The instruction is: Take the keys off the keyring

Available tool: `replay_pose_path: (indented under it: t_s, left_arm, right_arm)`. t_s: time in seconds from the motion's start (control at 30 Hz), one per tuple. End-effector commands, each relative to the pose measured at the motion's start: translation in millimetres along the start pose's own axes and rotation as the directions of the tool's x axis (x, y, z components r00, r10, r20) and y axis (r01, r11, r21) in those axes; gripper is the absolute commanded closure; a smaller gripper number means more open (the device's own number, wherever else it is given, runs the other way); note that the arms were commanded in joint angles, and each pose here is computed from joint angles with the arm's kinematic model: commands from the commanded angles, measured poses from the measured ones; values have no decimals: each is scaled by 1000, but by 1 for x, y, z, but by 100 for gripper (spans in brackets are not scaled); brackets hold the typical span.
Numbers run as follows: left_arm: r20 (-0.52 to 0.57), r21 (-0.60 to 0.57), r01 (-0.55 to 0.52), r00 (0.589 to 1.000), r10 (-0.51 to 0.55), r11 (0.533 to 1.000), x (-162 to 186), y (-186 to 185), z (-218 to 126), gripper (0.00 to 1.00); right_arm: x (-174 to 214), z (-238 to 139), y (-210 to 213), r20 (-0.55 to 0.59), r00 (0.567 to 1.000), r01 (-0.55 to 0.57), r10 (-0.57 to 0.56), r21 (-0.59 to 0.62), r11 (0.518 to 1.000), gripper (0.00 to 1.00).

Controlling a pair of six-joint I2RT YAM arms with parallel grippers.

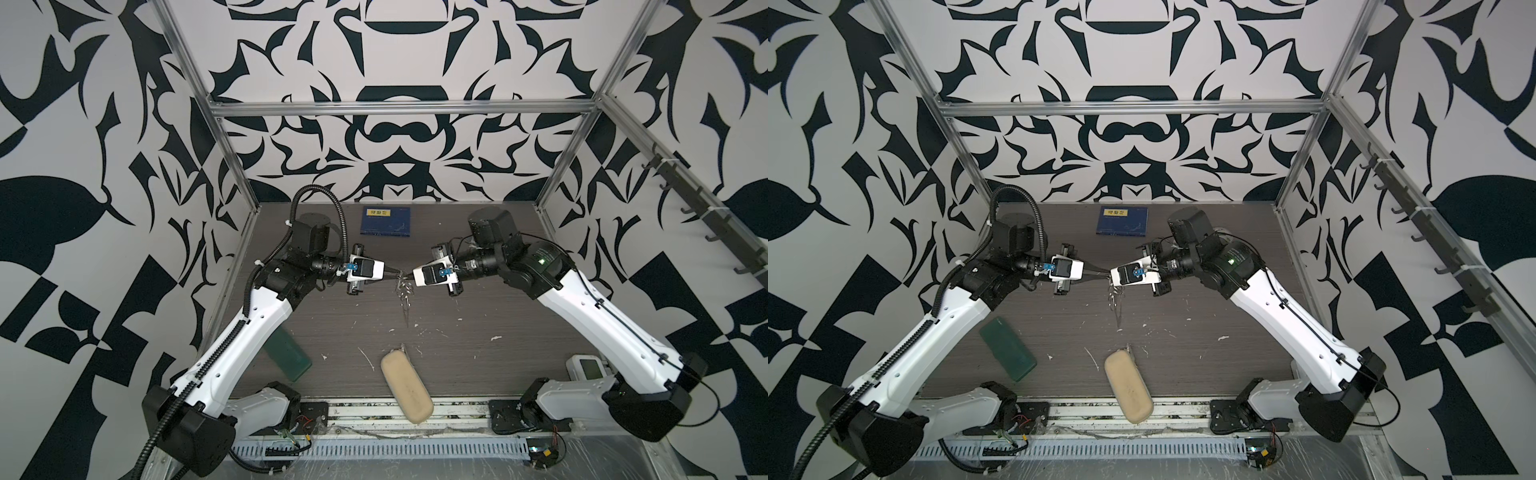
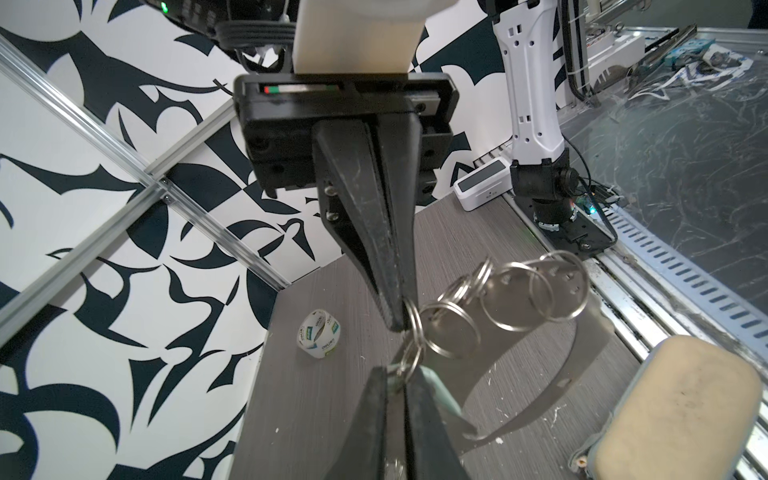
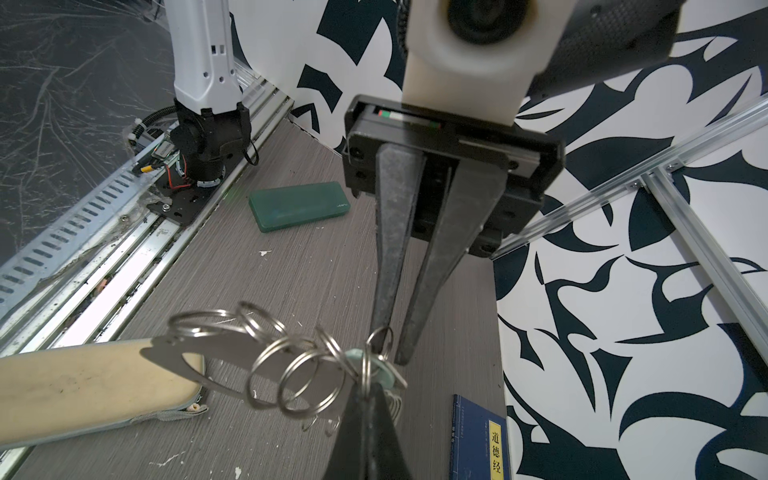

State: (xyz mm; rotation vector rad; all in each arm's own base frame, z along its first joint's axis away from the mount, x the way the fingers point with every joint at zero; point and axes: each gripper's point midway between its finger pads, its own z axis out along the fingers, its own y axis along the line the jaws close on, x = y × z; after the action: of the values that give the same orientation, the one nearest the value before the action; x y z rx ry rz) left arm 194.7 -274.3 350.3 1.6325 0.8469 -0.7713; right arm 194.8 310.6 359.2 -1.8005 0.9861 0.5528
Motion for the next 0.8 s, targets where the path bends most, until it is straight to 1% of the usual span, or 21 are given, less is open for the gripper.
replay_pose_path:
  t_s: [0.0,0.13,0.23,0.37,0.7,0.77]
  left_arm:
    - [15,2,-20,1000,20,1000,-9,2,-1,88]
    - [21,4,-22,1000,22,1000,-12,2,-2,82]
    - [33,13,-23,999,23,1000,-15,1,-1,81]
    - [40,16,-27,999,26,999,-18,-1,-2,85]
    - [53,25,-46,998,44,999,-24,-3,0,83]
    - [53,28,-46,998,44,999,-23,-3,1,87]
  right_arm:
    - [-28,-13,-11,66,996,65,-67,39,997,100]
    - [-27,-12,-11,66,995,68,-71,40,997,100]
    - [-29,-13,-12,68,995,70,-72,40,997,100]
    - [-29,-13,-12,65,995,70,-73,42,997,100]
    - [-26,-11,-14,55,996,69,-71,37,997,100]
    - [-27,-11,-14,56,996,69,-71,36,997,100]
